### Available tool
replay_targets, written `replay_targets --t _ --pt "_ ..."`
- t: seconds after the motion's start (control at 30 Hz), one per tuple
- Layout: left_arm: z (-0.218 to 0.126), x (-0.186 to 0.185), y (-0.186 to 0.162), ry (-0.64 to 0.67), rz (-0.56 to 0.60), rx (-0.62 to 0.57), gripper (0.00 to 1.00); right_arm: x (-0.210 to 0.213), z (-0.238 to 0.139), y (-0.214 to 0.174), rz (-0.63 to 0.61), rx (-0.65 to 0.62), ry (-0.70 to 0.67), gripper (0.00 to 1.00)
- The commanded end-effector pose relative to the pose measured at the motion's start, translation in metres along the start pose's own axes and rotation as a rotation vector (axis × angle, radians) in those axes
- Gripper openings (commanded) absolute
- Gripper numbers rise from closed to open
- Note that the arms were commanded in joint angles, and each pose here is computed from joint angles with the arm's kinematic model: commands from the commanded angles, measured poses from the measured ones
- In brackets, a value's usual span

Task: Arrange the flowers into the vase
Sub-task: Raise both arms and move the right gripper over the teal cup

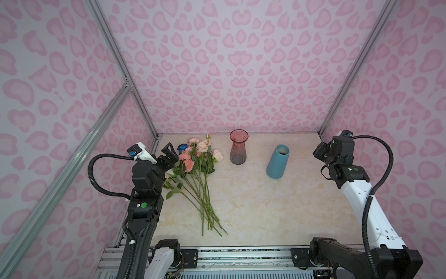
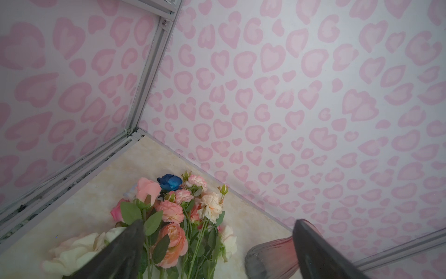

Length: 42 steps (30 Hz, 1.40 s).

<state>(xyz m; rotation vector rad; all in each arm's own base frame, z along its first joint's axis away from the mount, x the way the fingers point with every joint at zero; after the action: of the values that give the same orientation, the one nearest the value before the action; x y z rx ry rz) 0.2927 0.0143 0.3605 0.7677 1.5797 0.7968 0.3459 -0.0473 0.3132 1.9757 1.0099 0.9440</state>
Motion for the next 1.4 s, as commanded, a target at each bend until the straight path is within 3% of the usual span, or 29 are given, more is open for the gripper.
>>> replay_targets --t 0.0,0.03,0.13,0.23,0.67,0.8,1.0,1.17,1.37 --pt "0.014 -0.018 -0.01 -0.082 -0.022 0.12 0.82 0.014 -0.004 -0.016 -0.024 0.1 0.083 0.6" --pt "0.023 -0.026 -0.016 -0.121 -0.022 0.187 0.76 0.016 -0.004 -0.018 -0.027 0.106 0.091 0.6" --pt "0.051 -0.049 -0.032 -0.174 -0.036 0.366 0.71 0.022 -0.006 -0.025 -0.051 0.121 0.101 0.59" --pt "0.074 -0.074 -0.052 -0.175 0.021 0.495 0.69 0.027 -0.005 -0.033 -0.084 0.136 0.1 0.59" --pt "0.131 -0.161 -0.134 -0.232 0.174 0.833 0.64 0.056 -0.015 -0.035 -0.2 0.165 0.155 0.59" --pt "0.126 -0.161 -0.132 -0.239 0.179 0.824 0.64 0.099 -0.027 -0.03 -0.292 0.162 0.214 0.58" --pt "0.088 -0.138 -0.114 -0.23 0.215 0.777 0.65 0.186 -0.041 -0.036 -0.417 0.2 0.37 0.58" --pt "0.046 -0.09 -0.104 -0.181 0.192 0.738 0.67 0.235 -0.024 -0.058 -0.43 0.317 0.456 0.57" --pt "-0.003 -0.039 -0.1 -0.065 0.28 0.631 0.71 0.274 0.004 -0.082 -0.397 0.431 0.507 0.51"
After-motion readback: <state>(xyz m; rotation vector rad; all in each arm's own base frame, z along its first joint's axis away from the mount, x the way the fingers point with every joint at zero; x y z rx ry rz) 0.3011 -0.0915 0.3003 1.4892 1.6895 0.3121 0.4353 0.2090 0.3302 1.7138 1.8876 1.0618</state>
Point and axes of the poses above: each gripper's point midway between its finger pads, its own z axis out along the fingers, its own x axis along the line the jaws close on, y = z × x, the point moved 3 cm from there along -z, back along the fingers
